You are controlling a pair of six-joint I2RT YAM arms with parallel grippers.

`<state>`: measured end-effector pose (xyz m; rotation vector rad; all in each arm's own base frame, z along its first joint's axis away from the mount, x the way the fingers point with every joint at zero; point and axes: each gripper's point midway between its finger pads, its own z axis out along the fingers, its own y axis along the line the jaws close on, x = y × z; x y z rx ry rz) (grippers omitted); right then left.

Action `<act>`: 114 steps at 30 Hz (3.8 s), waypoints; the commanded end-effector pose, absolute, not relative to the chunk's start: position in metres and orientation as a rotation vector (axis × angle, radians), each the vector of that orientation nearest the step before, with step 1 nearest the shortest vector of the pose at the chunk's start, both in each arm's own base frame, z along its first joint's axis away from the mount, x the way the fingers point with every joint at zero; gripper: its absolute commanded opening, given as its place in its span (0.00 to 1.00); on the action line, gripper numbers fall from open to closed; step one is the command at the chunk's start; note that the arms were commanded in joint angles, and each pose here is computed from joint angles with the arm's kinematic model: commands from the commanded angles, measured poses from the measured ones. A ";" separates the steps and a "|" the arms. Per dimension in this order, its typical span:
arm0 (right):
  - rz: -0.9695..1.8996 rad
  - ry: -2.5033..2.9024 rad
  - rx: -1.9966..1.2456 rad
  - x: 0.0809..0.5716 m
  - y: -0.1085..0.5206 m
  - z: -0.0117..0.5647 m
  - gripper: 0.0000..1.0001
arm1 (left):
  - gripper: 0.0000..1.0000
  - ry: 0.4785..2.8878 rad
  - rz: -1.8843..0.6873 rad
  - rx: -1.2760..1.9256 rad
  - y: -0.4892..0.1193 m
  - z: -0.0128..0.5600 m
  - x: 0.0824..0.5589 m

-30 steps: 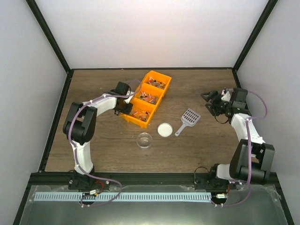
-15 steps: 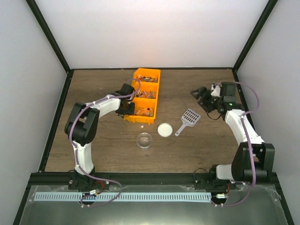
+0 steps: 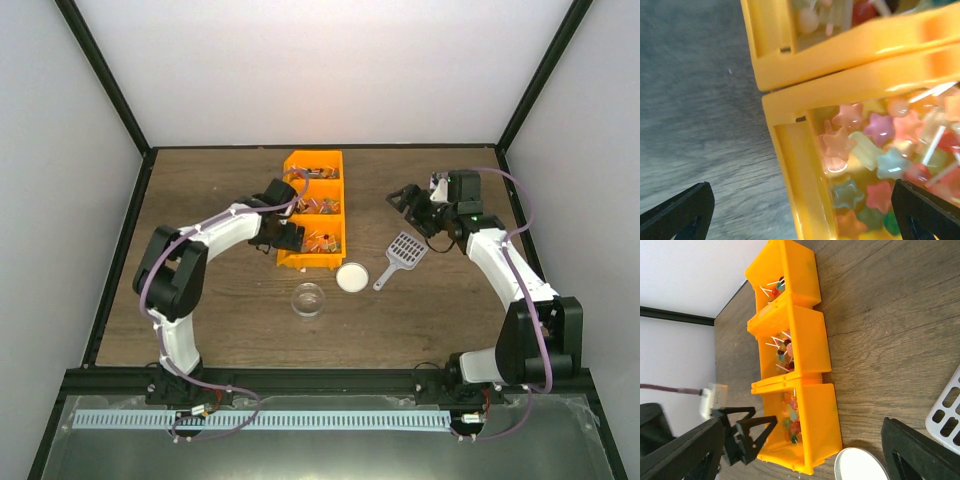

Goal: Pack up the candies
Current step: Move the storage box to the center of the board, then pick up the spatula from the center of the board.

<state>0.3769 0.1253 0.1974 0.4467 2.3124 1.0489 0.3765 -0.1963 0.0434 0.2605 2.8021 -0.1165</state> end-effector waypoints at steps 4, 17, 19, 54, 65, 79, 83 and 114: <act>1.086 2.259 0.358 0.379 0.132 0.212 0.90 | 1.00 2.625 -0.043 0.530 -0.190 0.109 0.385; 1.121 2.315 0.278 0.388 0.142 0.199 0.92 | 0.76 2.349 -0.356 1.091 -0.259 0.119 0.395; 1.117 2.329 0.273 0.390 0.142 0.198 0.91 | 0.68 2.315 -0.326 1.113 -0.260 0.113 0.403; 1.072 2.355 0.308 0.393 0.138 0.189 0.92 | 0.18 2.458 -0.272 0.735 -0.298 0.089 0.474; 0.965 2.334 0.282 0.378 0.126 0.198 0.93 | 0.06 2.643 -0.342 0.079 -0.322 0.068 0.489; 0.542 2.353 0.365 0.363 0.074 0.191 0.91 | 0.05 2.651 -0.391 -0.327 -0.337 0.063 0.481; 0.665 2.379 0.577 0.357 0.065 0.159 0.62 | 0.07 2.648 -0.424 -0.314 -0.351 0.066 0.471; 0.310 2.591 0.573 0.336 0.082 0.105 1.00 | 1.00 2.300 -0.284 -0.098 -0.262 0.196 0.391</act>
